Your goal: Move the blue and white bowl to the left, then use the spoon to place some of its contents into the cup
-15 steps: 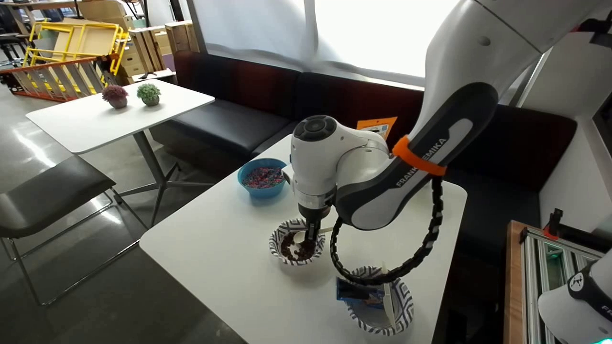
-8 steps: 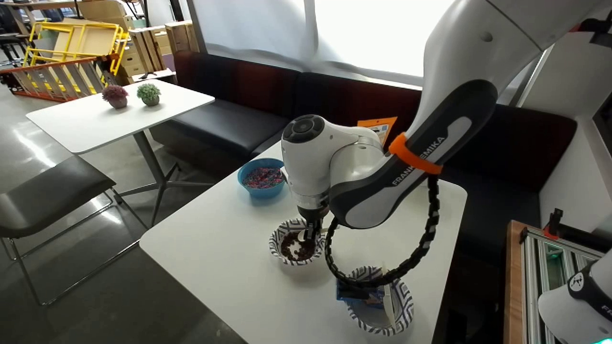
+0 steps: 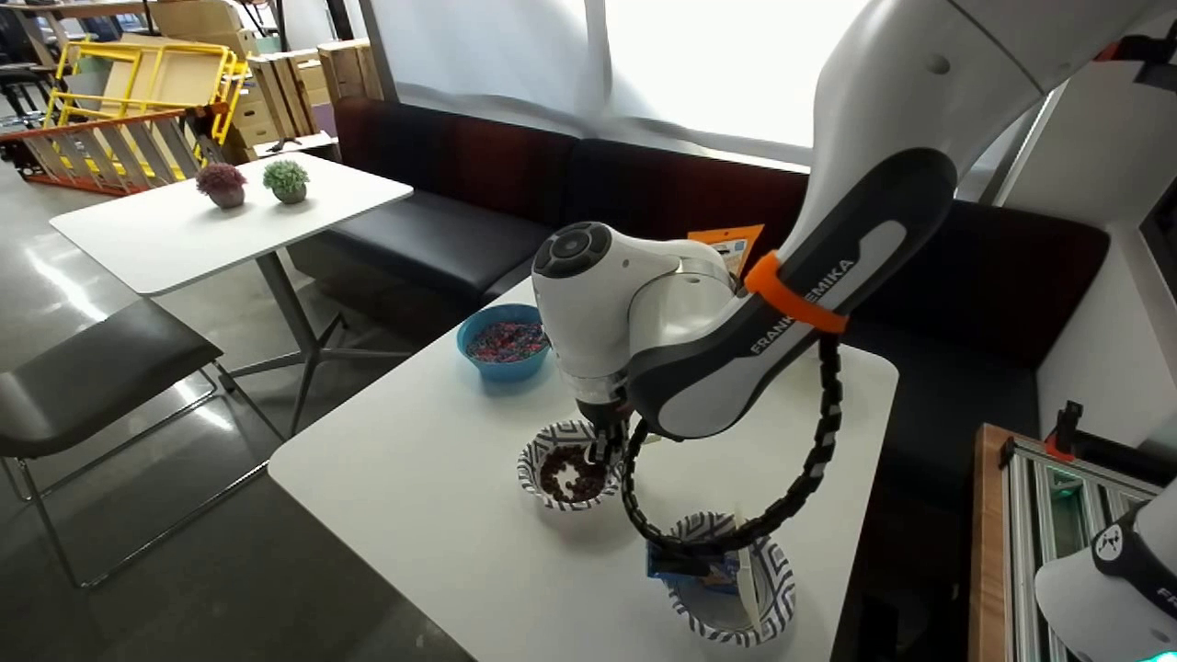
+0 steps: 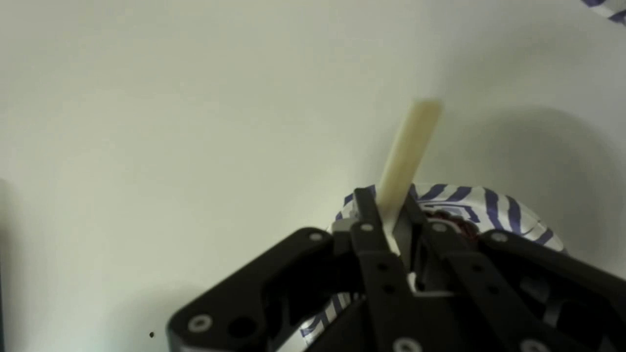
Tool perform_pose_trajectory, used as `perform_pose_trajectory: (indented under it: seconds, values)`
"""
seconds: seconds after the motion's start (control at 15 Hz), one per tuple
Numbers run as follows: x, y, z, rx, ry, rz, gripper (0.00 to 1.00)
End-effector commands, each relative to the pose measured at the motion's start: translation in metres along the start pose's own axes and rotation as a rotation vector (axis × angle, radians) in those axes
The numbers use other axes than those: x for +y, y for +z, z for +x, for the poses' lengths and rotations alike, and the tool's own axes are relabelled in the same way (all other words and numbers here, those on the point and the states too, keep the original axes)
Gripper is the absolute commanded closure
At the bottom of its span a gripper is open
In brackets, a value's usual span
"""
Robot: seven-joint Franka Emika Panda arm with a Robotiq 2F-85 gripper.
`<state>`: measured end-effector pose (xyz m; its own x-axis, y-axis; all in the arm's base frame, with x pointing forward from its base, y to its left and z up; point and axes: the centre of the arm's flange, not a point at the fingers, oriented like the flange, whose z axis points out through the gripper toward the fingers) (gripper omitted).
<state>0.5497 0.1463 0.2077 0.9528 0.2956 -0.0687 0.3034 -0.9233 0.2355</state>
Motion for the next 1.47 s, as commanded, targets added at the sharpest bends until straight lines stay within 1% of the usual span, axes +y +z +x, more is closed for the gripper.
perform_pose_trajectory:
  seconds: [0.0, 0.6, 1.13, 1.4]
  values:
    - [-0.008, 0.002, 0.004, -0.03, 0.003, -0.027, 0.96]
    - [-0.008, 0.012, 0.02, -0.001, -0.01, -0.011, 0.96]
    - [-0.007, 0.015, 0.03, 0.063, -0.028, 0.028, 0.96]
    - [-0.002, 0.02, 0.033, 0.116, -0.057, 0.054, 0.96]
